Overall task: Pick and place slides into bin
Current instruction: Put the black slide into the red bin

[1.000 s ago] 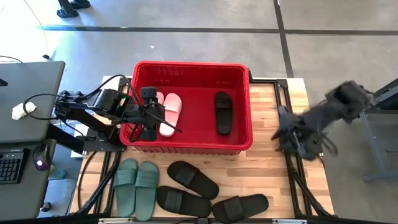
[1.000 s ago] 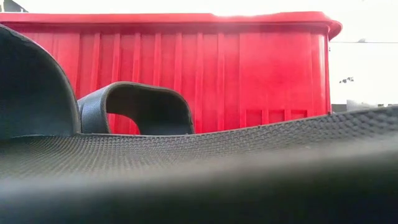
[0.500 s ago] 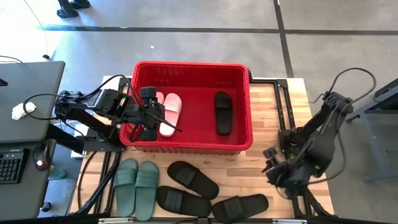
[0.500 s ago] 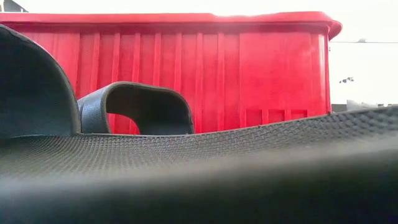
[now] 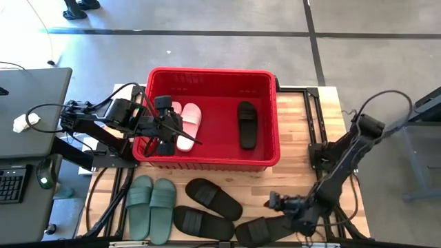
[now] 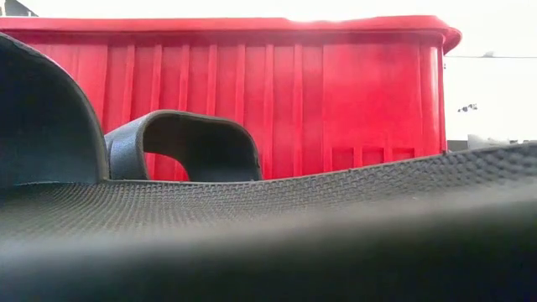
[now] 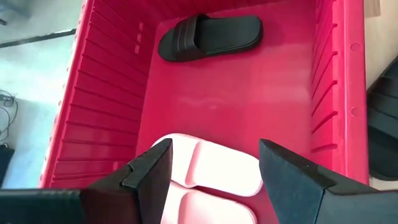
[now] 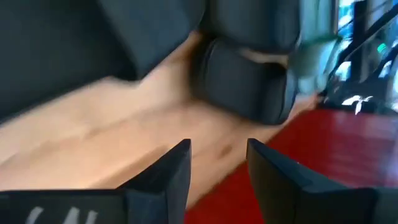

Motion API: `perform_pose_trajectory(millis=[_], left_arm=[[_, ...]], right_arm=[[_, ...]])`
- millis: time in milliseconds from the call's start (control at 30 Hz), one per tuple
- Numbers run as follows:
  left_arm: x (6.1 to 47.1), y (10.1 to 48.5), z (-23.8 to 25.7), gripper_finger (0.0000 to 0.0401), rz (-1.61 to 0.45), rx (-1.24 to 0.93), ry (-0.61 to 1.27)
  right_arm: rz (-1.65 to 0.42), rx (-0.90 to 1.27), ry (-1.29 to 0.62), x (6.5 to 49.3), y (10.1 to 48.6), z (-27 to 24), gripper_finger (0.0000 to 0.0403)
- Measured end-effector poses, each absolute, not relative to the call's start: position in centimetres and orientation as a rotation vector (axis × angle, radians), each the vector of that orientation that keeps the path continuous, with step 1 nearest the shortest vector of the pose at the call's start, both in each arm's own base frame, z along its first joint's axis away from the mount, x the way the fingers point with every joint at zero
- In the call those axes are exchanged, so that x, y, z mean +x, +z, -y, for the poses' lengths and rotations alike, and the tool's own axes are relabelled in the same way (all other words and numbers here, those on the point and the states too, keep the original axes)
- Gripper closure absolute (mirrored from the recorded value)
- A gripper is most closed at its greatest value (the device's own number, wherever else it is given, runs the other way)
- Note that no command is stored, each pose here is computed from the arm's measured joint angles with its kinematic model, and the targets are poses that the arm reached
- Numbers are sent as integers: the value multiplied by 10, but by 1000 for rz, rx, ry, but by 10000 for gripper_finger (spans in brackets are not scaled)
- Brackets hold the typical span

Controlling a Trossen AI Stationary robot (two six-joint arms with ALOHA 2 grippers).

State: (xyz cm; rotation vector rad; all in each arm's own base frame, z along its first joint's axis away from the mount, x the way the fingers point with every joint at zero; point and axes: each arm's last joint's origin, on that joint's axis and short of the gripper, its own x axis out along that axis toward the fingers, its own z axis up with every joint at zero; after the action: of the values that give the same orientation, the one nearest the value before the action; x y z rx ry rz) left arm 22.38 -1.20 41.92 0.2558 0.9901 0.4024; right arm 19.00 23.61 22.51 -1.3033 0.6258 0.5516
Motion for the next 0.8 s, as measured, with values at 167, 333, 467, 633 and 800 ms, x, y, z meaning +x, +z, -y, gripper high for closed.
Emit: perform_pose_trajectory(millis=[167, 333, 467, 633, 800], left_arm=[[224, 419, 12, 180, -989, 252, 404], [224, 419, 12, 180, -989, 252, 403], [224, 419, 12, 180, -989, 252, 403], [224, 419, 12, 180, -990, 251, 400], [224, 419, 12, 180, -990, 253, 400]], right_arm=[[-603, -1300, 572, 205, 197, -255, 274], [-635, -1403, 473, 200, 185, -258, 277], [-598, -1274, 493, 185, 196, -266, 277], [-578, -1072, 621, 159, 203, -287, 277], [-546, -1093, 590, 150, 203, -292, 277]])
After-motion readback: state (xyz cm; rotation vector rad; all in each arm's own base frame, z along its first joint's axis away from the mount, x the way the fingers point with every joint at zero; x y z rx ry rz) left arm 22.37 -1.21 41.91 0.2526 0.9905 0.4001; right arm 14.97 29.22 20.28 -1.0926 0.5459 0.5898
